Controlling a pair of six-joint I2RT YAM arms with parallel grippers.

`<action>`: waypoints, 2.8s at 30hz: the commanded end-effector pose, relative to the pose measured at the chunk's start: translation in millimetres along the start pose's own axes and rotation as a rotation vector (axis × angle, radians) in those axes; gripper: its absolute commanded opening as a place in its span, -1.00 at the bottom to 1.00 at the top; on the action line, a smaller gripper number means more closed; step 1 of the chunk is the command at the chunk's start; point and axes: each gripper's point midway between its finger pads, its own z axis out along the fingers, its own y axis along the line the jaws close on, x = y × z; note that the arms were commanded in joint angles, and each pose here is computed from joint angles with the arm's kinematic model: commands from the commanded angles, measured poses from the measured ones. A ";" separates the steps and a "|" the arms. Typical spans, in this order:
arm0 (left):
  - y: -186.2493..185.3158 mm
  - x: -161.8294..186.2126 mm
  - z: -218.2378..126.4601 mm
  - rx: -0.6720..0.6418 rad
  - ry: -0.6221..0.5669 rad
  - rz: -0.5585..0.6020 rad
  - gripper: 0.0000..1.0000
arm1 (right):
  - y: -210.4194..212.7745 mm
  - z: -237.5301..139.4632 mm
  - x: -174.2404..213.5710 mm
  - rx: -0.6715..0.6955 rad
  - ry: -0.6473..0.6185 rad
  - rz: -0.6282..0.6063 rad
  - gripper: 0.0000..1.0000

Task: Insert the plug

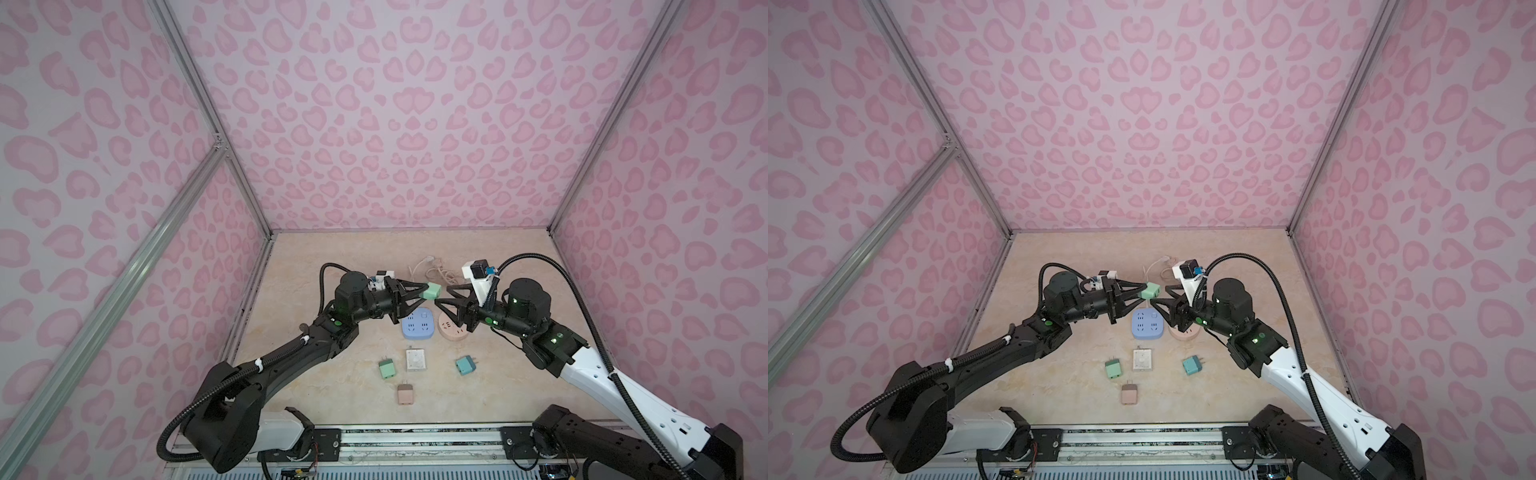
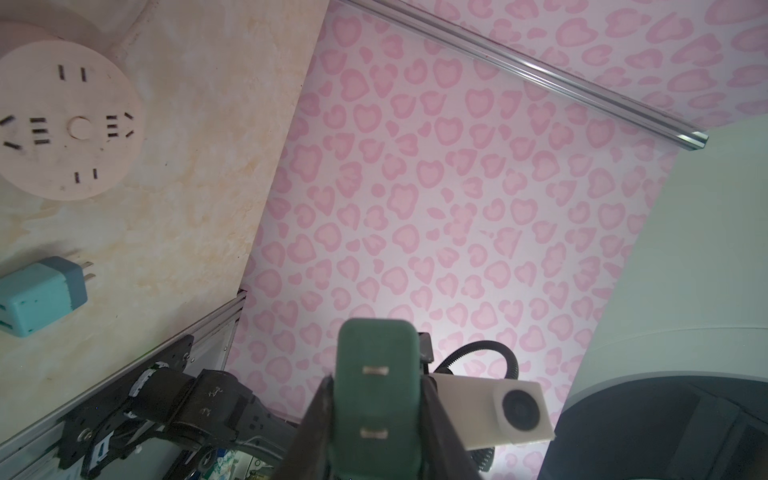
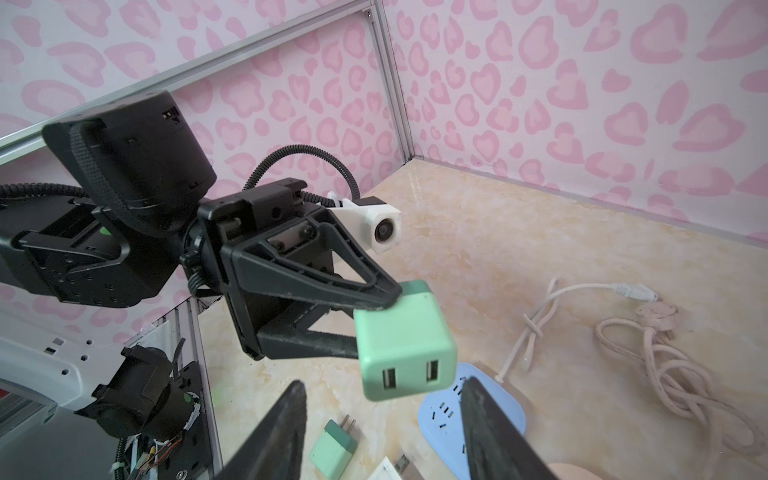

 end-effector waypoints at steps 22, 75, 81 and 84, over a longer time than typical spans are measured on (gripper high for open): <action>-29.2 25.4 -1.9 0.092 0.084 0.098 -0.94 | 0.9 21.5 -12.7 -0.047 -0.012 0.017 -0.24; 81.4 -62.4 -151.0 -0.848 -0.627 0.862 0.49 | -130.7 -4.3 76.6 0.734 0.836 0.445 -1.00; 83.7 -59.4 -156.1 -0.890 -0.601 0.887 0.49 | -135.2 6.4 91.3 0.730 0.882 0.470 -1.00; 87.8 -57.3 -153.3 -0.903 -0.561 0.907 0.47 | -134.0 16.9 104.1 0.666 0.953 0.461 -1.00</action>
